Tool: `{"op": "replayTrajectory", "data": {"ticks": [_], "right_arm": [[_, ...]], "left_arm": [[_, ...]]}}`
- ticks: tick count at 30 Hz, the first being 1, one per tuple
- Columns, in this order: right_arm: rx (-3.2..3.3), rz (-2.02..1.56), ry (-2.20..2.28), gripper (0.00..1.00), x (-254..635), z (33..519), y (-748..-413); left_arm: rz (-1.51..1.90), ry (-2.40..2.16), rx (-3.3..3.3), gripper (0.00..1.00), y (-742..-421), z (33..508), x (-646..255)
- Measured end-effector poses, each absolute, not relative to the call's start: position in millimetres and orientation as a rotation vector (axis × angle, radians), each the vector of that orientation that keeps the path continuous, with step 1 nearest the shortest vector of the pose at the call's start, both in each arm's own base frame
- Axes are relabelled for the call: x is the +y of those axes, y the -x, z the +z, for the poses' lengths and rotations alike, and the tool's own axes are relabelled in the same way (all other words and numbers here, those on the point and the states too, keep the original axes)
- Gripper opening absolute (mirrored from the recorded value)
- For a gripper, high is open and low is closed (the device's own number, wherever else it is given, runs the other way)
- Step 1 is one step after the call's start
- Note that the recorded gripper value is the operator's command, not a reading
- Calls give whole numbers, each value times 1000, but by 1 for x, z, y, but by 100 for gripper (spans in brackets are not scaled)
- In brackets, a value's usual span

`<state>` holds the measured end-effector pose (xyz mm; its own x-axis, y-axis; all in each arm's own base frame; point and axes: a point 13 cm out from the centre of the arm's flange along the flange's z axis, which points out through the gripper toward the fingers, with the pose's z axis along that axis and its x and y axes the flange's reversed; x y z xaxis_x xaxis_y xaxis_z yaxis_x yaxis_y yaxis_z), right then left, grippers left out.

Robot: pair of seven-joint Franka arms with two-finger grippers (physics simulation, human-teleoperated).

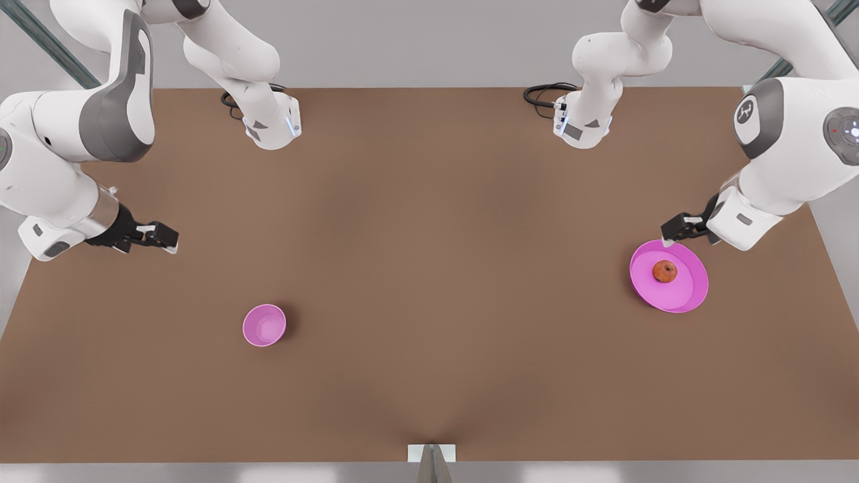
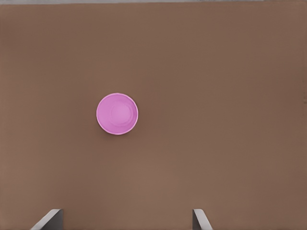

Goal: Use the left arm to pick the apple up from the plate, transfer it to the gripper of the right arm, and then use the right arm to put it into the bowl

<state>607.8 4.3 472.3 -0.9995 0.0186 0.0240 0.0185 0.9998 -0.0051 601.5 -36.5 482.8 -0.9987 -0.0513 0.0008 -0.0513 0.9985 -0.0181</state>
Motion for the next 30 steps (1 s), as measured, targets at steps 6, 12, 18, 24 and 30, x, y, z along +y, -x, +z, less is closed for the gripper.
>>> {"op": "replayTrajectory", "data": {"ticks": [6,12,18,24,30], "right_arm": [[-3128,8,46,100,2,472,-611],[-3134,7,54,100,3,473,-612],[-3132,4,65,100,0,469,-615],[-3134,2,70,100,-1,467,-618],[-3136,1,73,100,-1,467,-619]], "left_arm": [[-2,-155,-2981,100,-592,358,3],[15,-239,-2950,100,-546,223,67],[10,-259,-3024,100,-530,163,117],[-1,-230,-3039,100,-519,116,148],[1,-155,-3027,100,-512,80,152]]}}
